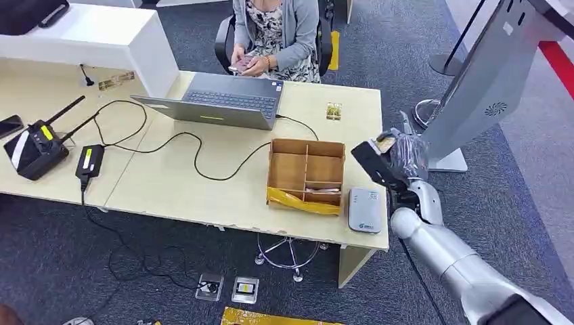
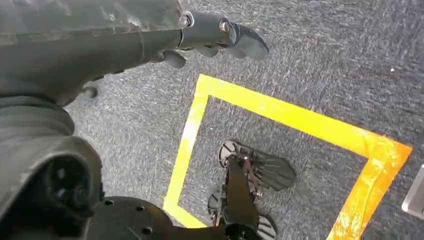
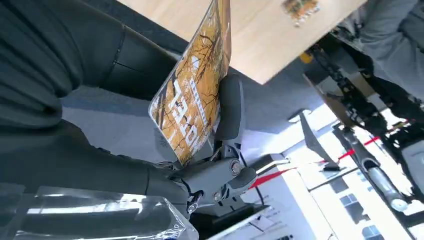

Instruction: Pass the card to the sensor for recognition and then transmit it.

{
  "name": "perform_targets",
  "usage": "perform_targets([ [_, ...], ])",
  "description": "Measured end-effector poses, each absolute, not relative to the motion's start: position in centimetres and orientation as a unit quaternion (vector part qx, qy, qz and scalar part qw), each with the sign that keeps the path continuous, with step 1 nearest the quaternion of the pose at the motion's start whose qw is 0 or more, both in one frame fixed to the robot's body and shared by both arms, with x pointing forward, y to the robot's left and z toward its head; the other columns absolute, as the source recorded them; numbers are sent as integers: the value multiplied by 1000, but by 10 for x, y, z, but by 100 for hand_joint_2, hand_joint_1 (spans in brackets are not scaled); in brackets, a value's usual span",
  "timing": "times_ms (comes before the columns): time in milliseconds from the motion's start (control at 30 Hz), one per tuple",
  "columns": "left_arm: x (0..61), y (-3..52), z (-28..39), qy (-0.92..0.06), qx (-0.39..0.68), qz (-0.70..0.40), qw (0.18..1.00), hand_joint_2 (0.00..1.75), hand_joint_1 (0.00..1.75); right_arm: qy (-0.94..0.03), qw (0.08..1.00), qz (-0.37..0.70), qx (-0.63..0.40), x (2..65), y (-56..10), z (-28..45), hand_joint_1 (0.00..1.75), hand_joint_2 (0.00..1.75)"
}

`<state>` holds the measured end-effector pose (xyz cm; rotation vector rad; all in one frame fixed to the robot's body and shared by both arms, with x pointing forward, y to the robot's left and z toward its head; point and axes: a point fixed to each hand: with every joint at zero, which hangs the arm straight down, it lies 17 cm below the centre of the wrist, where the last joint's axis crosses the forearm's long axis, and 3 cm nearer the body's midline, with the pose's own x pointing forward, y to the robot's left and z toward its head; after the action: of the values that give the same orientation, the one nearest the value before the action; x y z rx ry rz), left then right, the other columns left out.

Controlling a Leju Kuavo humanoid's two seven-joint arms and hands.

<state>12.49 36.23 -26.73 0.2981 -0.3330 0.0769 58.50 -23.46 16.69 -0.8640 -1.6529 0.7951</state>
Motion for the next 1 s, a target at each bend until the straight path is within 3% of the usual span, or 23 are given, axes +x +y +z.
perform_targets([
  [333, 126, 358, -267, -169, 140, 15, 975, 0, 0, -716, 499, 342, -347, 595, -195, 202, 175, 175],
  [1000, 136, 354, -266, -174, 137, 1, 975, 0, 0, -717, 490, 364, -337, 592, -174, 187, 175, 175],
])
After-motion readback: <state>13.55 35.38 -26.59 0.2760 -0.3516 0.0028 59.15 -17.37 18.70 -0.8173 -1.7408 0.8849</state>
